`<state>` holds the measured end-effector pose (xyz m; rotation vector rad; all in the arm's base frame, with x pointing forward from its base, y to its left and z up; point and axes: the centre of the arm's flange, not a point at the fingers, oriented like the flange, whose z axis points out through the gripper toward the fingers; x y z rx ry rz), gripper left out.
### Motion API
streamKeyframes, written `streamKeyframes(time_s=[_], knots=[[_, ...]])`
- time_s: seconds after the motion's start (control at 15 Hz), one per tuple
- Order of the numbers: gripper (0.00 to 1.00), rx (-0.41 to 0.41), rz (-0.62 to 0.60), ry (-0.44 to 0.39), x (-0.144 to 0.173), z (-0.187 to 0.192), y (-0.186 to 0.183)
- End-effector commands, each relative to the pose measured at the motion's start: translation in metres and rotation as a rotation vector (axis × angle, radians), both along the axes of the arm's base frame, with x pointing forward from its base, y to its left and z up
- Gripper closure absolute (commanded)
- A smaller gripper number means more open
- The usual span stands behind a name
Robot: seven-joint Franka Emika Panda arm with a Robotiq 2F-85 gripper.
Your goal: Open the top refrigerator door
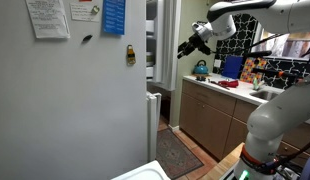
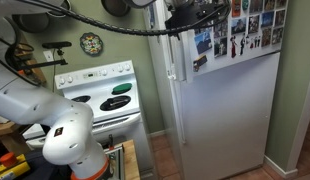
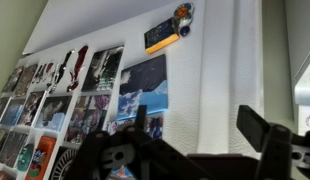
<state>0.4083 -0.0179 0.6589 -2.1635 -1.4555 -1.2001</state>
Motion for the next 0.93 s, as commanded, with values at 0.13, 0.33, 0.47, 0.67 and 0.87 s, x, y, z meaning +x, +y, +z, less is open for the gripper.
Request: streamKeyframes(time_s=[0.13, 0.33, 0.47, 0.67, 0.87], knots=[[0.00, -0.048, -0.092, -0.045, 0.004, -0.004, -0.003], [0.00, -0.064, -0.099, -0.053, 0.001, -0.002, -0.004], [0.00, -0.078, -0.107, -0.059, -0.001, 0.001, -0.005], [0.00, -0.115, -0.141, -0.063, -0.006, 0.006, -0.009], [0.00, -0.131, -0.160, -0.036, -0.020, 0.016, -0.010]])
